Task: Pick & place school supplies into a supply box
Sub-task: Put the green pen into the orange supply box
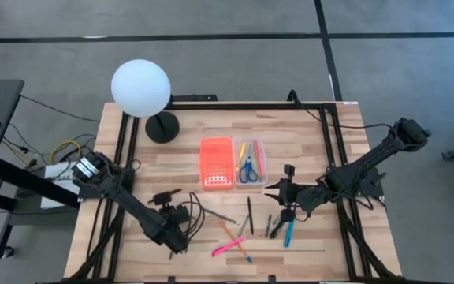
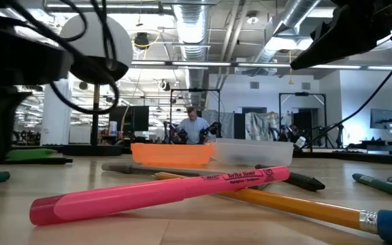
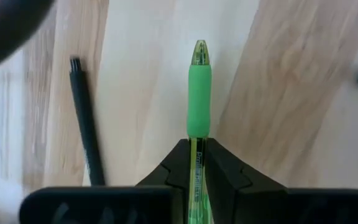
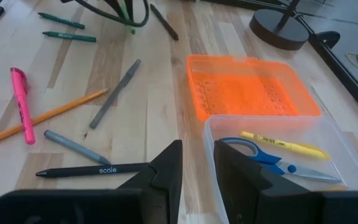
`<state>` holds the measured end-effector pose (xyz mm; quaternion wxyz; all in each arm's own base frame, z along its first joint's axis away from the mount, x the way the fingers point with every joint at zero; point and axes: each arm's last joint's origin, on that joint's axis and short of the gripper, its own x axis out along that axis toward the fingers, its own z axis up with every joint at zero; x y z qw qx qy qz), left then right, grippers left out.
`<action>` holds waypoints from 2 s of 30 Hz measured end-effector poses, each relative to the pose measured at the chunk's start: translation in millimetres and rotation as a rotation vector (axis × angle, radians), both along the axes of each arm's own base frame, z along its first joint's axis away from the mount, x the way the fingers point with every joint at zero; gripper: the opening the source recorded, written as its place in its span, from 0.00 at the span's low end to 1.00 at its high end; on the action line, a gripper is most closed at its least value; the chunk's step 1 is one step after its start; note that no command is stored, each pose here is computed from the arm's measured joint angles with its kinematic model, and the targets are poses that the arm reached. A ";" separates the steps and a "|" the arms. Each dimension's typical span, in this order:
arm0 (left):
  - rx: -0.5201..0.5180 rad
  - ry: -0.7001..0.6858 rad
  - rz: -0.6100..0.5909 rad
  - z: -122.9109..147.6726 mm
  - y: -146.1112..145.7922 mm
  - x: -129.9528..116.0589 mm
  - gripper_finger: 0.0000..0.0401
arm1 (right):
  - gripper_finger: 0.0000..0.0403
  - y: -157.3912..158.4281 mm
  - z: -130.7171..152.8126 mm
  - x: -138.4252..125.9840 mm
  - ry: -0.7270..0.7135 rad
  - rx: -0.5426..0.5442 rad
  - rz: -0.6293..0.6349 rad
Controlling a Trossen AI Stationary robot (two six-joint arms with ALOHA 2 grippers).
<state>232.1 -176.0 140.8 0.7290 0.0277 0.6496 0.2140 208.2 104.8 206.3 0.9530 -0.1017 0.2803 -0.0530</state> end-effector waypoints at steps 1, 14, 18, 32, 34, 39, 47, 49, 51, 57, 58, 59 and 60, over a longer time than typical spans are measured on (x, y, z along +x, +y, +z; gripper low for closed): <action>0.001 -0.003 -0.003 0.0 0.4 0.8 0.05 | 0.21 0.0 -0.1 -0.1 0.001 -0.001 0.000; 0.058 -0.073 -0.117 20.1 8.9 28.3 0.05 | 0.21 -0.3 -0.7 -0.5 0.009 -0.006 0.000; 0.129 -0.138 -0.198 42.1 11.5 47.5 0.05 | 0.21 -0.3 -0.7 -0.5 0.009 -0.006 0.000; 0.320 -0.389 -0.249 79.0 90.9 130.0 0.05 | 0.21 -2.3 -4.9 -3.5 0.050 -0.001 -0.026; 0.321 -0.448 -0.220 82.6 108.2 141.0 0.05 | 0.21 -2.4 -4.9 -3.5 0.049 -0.002 -0.028; 0.173 -0.620 -0.188 91.9 154.1 164.0 0.05 | 0.21 -2.5 -5.0 -3.6 0.050 -0.004 -0.029; 0.008 -0.807 -0.159 99.9 208.1 177.5 0.05 | 0.21 -3.5 -7.0 -5.4 0.073 -0.005 -0.042; -0.035 -0.852 -0.135 96.6 219.8 182.3 0.05 | 0.21 -4.0 -8.0 -6.2 0.084 -0.005 -0.047; -0.099 -0.854 -0.102 87.6 230.5 184.2 0.05 | 0.21 -4.4 -8.5 -6.7 0.087 -0.001 -0.057; -0.259 -0.867 -0.025 51.6 256.3 195.7 0.05 | 0.21 -5.8 -9.8 -8.1 0.097 -0.011 -0.083; -0.268 -0.869 -0.018 48.6 259.2 196.4 0.05 | 0.21 -5.8 -9.7 -8.0 0.096 -0.010 -0.083; -0.280 -0.869 -0.009 47.3 261.4 196.1 0.05 | 0.21 -5.8 -9.8 -8.1 0.097 -0.010 -0.084; -0.282 -0.878 0.000 44.9 262.8 197.8 0.05 | 0.21 -5.9 -9.9 -8.2 0.098 -0.010 -0.084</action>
